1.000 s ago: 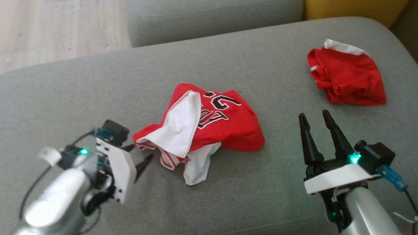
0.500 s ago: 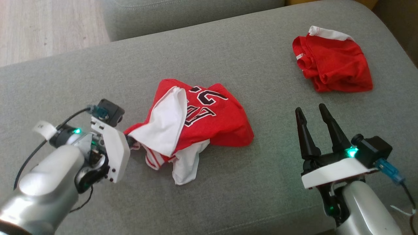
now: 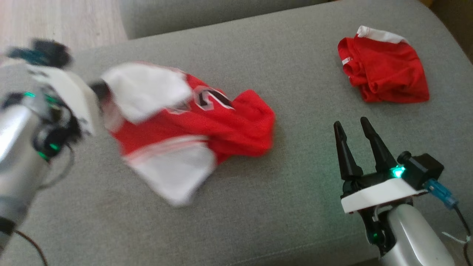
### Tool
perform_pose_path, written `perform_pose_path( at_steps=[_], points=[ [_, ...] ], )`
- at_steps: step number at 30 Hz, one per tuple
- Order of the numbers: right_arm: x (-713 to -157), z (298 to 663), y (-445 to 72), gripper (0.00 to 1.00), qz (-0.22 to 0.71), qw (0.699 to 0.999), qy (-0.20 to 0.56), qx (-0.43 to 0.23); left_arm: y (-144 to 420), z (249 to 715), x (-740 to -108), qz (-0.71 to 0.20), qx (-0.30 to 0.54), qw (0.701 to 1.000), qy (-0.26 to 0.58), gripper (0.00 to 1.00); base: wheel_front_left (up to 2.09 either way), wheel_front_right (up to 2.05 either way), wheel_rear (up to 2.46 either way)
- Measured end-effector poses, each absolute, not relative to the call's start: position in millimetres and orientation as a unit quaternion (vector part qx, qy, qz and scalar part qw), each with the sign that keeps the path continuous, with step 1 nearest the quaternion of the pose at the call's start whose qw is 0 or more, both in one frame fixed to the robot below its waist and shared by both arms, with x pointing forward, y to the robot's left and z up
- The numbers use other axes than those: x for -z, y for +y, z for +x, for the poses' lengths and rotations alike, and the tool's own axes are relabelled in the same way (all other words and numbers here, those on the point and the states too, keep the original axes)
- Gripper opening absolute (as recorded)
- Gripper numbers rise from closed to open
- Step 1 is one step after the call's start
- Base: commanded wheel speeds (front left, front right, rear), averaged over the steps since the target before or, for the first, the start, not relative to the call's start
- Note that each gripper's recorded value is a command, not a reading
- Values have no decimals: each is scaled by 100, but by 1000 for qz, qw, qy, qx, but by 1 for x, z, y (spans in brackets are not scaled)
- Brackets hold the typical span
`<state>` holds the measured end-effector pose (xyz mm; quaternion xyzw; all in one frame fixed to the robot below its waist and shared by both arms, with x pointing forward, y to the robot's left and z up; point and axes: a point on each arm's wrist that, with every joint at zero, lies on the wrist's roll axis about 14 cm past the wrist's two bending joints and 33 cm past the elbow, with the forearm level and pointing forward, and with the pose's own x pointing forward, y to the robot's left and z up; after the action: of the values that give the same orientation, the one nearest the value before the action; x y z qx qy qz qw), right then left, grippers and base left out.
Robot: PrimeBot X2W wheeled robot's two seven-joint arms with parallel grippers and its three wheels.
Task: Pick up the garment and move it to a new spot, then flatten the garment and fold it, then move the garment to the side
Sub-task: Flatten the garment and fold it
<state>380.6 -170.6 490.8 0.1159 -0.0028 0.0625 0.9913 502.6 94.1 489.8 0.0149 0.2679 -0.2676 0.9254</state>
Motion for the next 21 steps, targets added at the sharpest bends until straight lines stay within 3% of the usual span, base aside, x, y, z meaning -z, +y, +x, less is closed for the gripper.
perform_pose_path(
  at_steps=[3,8,9,10,11,12,21],
  points=[
    [-487,385,-171,100,117,991,3,-62,119,528,-495,3,215,943,256,0,0,0,0],
    [-486,398,-177,100,114,992,2,-57,159,545,-461,-4,143,946,290,0,0,0,0],
    [-485,399,-178,100,113,992,4,-55,164,546,-452,-4,133,946,297,4,0,0,0],
    [-484,401,-179,100,113,992,6,-53,169,547,-445,-4,125,945,302,23,0,0,0],
    [-482,401,-181,100,113,992,8,-51,173,547,-438,-4,117,945,306,90,0,0,0],
    [-480,401,-182,100,113,992,10,-49,175,547,-433,-5,111,945,306,100,0,0,0],
    [-489,402,-177,100,115,992,-1,-57,162,542,-456,20,140,961,238,100,0,0,0]
  ],
)
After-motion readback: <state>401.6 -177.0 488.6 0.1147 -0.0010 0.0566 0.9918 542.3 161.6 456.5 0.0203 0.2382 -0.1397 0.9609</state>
